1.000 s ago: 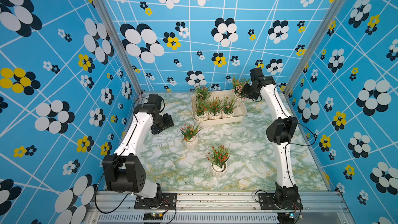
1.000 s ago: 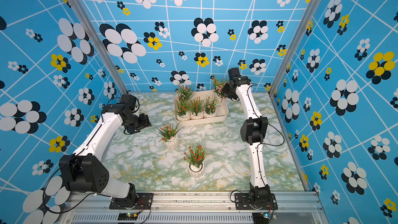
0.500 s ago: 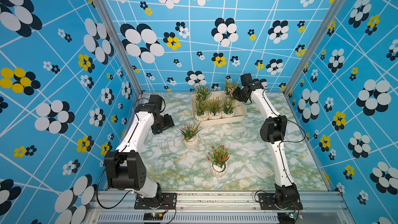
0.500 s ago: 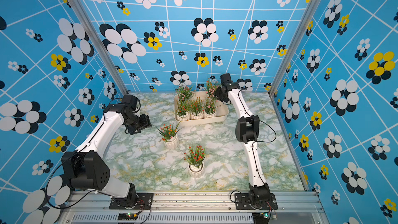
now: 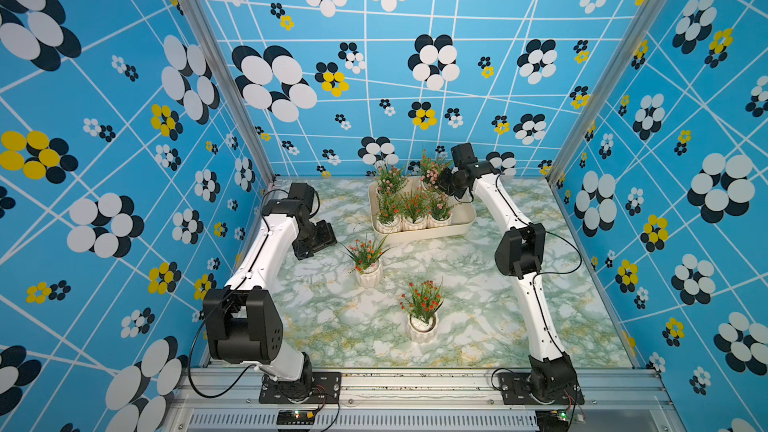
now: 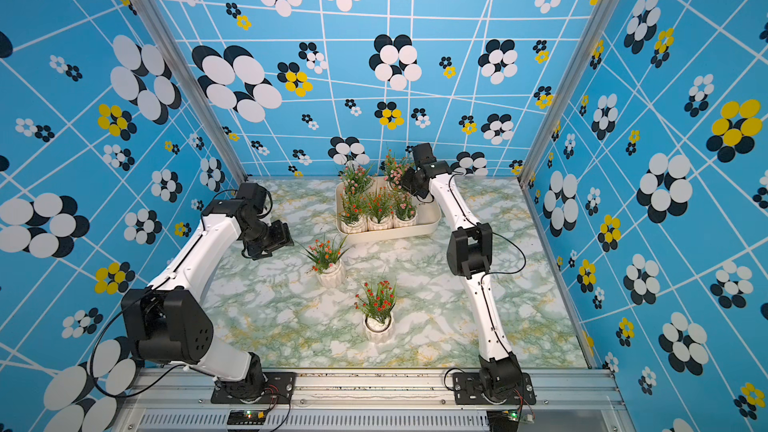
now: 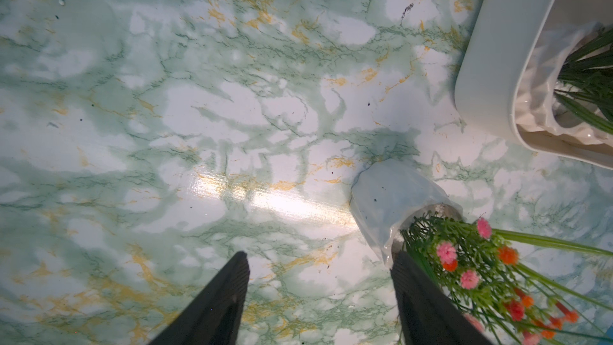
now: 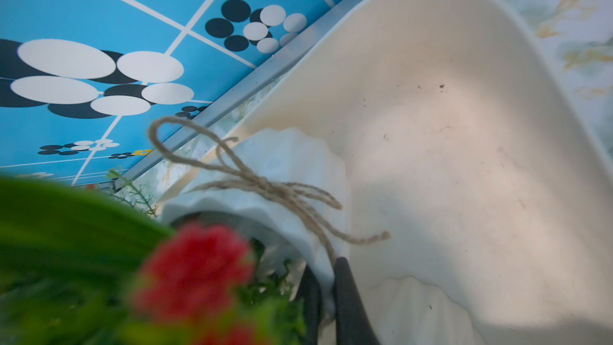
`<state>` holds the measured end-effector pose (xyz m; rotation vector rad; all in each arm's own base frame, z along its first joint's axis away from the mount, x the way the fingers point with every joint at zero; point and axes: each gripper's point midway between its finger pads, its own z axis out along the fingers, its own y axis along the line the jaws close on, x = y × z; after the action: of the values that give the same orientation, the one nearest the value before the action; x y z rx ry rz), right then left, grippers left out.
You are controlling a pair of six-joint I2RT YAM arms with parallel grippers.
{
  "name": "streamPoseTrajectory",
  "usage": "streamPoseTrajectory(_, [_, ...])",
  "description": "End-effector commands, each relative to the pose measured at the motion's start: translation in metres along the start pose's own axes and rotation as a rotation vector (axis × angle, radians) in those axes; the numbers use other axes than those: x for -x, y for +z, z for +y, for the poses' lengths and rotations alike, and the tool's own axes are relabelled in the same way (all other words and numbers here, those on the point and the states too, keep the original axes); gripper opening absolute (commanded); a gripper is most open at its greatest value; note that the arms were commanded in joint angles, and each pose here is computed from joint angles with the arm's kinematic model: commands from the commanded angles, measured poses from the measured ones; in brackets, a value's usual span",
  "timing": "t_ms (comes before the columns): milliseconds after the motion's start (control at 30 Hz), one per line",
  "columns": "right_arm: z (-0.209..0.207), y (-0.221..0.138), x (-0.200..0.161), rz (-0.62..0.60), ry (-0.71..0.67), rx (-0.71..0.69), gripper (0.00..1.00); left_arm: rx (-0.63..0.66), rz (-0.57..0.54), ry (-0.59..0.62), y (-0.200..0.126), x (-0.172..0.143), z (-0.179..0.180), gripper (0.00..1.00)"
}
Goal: Put the potted gypsophila into the storage box
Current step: Place the baby's breath potted plant at the storage box.
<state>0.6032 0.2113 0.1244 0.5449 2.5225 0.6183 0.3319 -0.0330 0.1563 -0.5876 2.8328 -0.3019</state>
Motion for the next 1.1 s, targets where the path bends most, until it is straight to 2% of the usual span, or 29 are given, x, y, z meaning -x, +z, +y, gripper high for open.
streamPoseTrajectory(0, [0.024,0.006,-0.005,-0.002,-0.010,0.080,0.00,-0.007,0.008,-0.007,-0.004,0.000,0.000,0.72])
streamPoseTrajectory(833, [0.036,0.030,-0.041,0.079,-0.025,0.101,0.00,-0.014,0.009,-0.010,-0.003,-0.003,0.001,0.72])
streamPoseTrajectory(1067, [0.037,0.035,-0.048,0.101,-0.027,0.107,0.04,-0.012,0.013,-0.013,-0.002,-0.004,0.002,0.72])
